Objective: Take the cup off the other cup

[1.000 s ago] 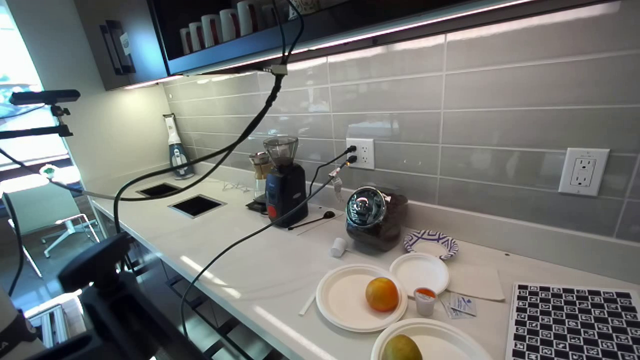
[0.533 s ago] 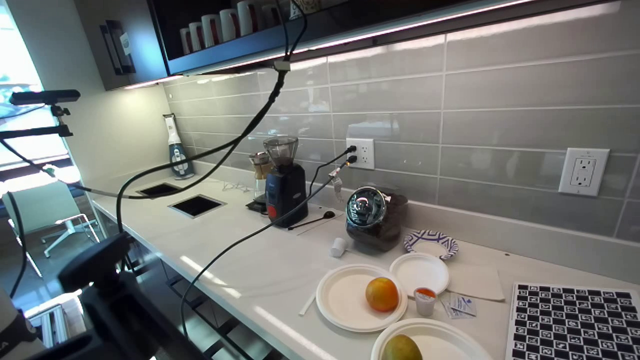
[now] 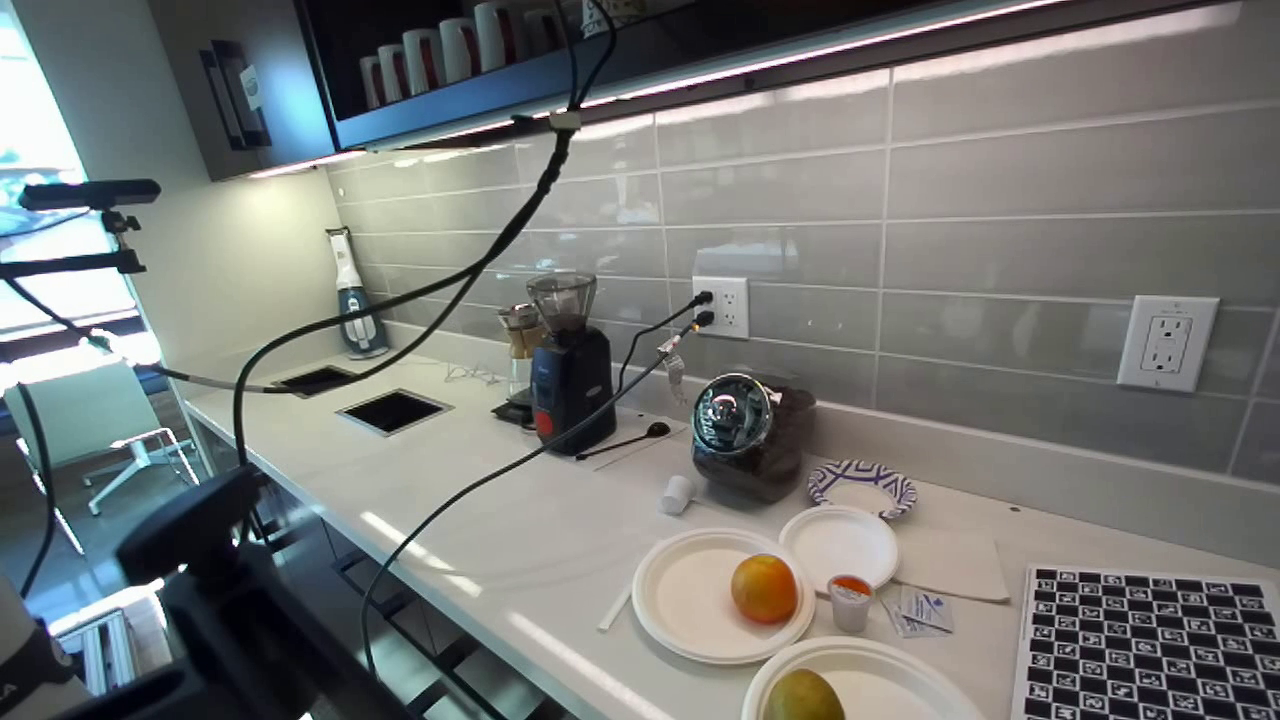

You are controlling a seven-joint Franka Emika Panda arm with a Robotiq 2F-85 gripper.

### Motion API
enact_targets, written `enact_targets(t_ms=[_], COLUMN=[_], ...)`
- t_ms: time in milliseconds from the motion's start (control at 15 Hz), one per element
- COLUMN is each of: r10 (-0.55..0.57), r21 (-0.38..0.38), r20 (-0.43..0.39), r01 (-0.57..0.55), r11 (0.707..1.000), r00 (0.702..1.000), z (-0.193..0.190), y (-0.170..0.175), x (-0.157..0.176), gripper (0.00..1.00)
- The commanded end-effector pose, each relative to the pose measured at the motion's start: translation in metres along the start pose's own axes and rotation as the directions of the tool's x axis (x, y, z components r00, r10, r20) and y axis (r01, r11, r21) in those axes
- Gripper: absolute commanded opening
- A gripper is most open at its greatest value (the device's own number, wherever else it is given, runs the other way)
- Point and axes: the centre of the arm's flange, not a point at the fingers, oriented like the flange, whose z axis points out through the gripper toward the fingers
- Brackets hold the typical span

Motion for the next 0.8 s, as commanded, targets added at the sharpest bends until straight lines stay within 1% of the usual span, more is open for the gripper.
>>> enact_targets(t_ms=[0,67,400,600,733], r10=[0.005,0.005,0.004,0.002,0.001], r21=[-0.006,-0.005,-0.005,-0.005,-0.005], r20=[-0.03,-0.03,-0.033,-0.039,-0.04], r01=[-0.005,-0.005,-0.004,-0.002,-0.001], r11=[1.0,1.0,1.0,1.0,1.0], r00=[1.0,1.0,0.999,0.999,0.999], z=[0.0016,0.0018,0.002,0.0012,0.0019], y=[-0.0053,-0.0053,-0.0053,-0.0061,-0.0067], x=[0.0101,0.0101,0.0102,0.0113,0.0115], gripper=[0.45,0.38,0.38,0.44,0.45])
